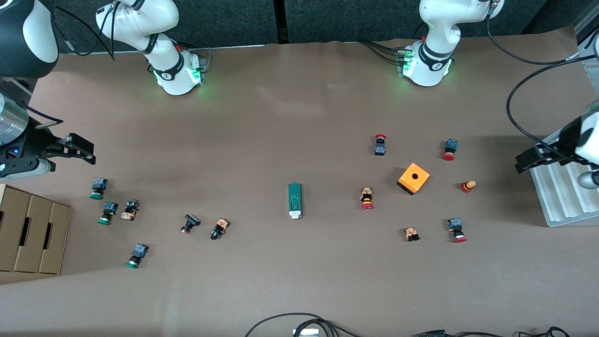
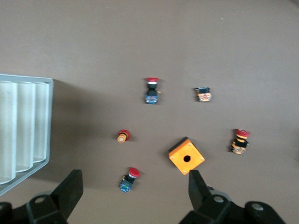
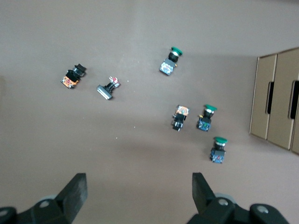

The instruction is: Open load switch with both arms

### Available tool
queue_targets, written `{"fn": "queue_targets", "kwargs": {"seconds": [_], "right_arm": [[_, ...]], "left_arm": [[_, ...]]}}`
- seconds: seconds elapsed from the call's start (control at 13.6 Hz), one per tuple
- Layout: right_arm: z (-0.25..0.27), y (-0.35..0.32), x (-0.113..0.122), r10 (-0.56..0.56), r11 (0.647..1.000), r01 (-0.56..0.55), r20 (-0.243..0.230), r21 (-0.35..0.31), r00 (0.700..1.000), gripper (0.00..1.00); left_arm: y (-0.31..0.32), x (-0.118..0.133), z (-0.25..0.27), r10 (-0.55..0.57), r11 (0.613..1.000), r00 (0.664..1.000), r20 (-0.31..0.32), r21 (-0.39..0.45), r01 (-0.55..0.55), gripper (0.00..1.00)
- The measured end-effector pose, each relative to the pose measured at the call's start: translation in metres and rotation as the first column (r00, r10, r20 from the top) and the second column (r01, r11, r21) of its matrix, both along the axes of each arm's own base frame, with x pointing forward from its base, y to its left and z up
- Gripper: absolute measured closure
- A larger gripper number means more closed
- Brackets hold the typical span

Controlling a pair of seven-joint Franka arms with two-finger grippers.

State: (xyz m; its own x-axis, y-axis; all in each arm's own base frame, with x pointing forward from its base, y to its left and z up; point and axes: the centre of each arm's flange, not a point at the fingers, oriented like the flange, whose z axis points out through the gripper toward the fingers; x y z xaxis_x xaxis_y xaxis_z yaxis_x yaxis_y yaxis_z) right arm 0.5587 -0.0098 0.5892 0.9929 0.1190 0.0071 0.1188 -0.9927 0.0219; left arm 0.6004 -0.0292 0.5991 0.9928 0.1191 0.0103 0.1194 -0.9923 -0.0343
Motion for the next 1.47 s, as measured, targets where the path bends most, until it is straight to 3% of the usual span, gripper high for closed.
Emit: {"fn": "queue_targets", "kwargs": {"seconds": [0.29,0.59,0.81,1.1,1.47], "right_arm": [[-0.001,0.0,0.0,-0.012,1.0,0.012,-0.004,0.0,1.0,0.0],[0.0,-0.001,0.0,-0.02,1.0,0.02,-0.002,0.0,1.0,0.0],[0.0,-0.001,0.0,-0.022,1.0,0.022,-0.002,0.0,1.0,0.0],[-0.004,0.0,-0.004,-0.021,1.0,0.021,-0.039,0.0,0.999,0.0],[-0.012,0.018,-0.002,0.01,1.0,-0.009,-0.06,0.007,0.998,0.0]], "left_arm": [[-0.077,-0.012,-0.01,-0.133,0.991,0.989,-0.061,0.007,0.133,0.0],[-0.151,-0.021,-0.034,-0.274,0.948,0.956,-0.1,0.137,0.286,0.0],[-0.196,-0.032,-0.043,-0.345,0.919,0.932,-0.109,0.163,0.359,0.0],[-0.219,-0.035,-0.044,-0.385,0.905,0.919,-0.078,0.162,0.393,0.0],[-0.284,-0.04,-0.058,-0.353,0.93,0.933,0.066,0.137,0.342,0.0]]}}
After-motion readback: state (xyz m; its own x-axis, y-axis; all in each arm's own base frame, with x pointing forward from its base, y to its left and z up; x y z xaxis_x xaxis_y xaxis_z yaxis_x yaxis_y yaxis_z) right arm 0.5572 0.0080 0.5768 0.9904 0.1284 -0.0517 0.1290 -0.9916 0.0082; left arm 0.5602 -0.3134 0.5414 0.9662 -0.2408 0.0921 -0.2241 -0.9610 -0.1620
